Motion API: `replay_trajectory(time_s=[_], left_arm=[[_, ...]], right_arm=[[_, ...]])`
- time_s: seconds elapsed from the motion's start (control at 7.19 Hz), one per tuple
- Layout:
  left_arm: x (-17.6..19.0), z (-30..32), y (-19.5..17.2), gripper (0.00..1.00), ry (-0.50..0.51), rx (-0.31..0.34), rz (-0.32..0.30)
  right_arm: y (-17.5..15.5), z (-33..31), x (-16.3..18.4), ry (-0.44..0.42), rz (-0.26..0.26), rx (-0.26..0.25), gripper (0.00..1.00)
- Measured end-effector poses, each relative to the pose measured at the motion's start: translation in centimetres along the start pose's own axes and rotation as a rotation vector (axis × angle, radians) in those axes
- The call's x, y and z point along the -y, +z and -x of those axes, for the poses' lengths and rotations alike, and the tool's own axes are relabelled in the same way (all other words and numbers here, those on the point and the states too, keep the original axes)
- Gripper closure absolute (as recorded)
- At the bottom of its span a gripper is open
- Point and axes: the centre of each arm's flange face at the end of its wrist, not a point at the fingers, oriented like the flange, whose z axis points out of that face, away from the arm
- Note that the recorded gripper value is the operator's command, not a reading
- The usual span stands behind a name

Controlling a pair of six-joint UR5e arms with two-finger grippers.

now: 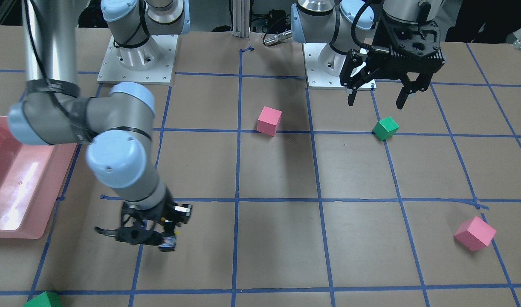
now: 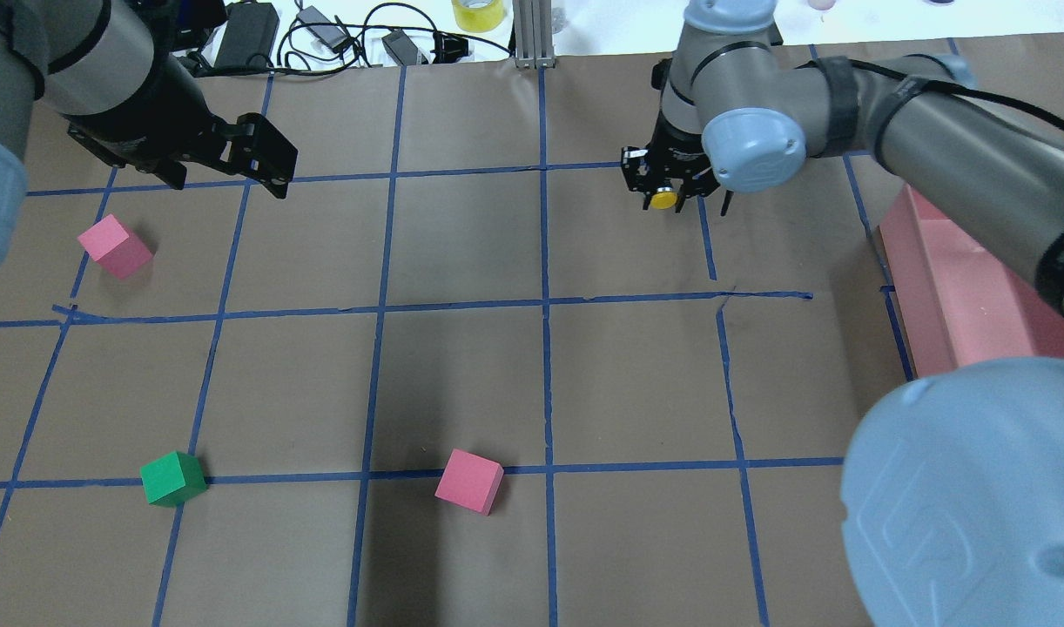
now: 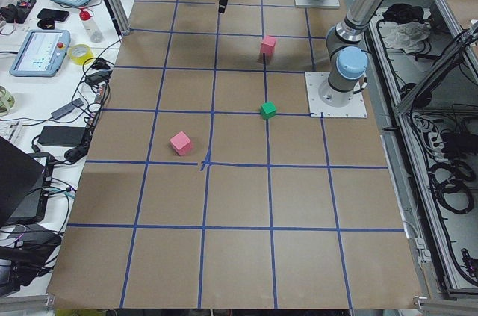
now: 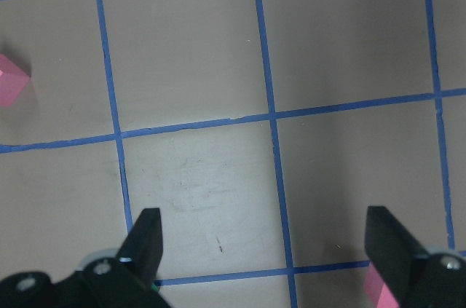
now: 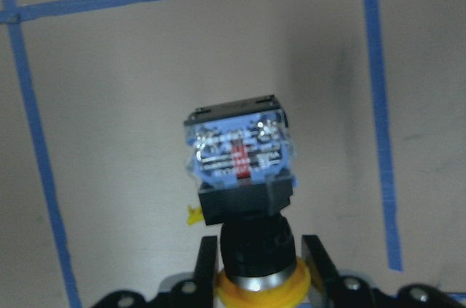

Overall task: Align button upright
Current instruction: 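Lift the button out of the tray and carry it to the table center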

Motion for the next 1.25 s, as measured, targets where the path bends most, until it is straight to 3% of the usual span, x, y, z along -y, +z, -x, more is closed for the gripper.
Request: replay_trajectory(time_s=[0.7,1.11,1.25], left_arm=[[0.0,0.0,0.0,0.00,0.000,0.000,0.000],[0.0,0.0,0.0,0.00,-0.001,0.000,0.000],[0.0,0.0,0.1,0.00,-0.004,0.000,0.002]], right_arm=[[5.0,10.6,-2.3,-0.102,0.026,0.142,1.00],[8.1,11.6,-3.6,-0.074,0.076,0.144,1.00],[8.5,11.7,-4.0,-0.050,0.089,0.139,0.72]])
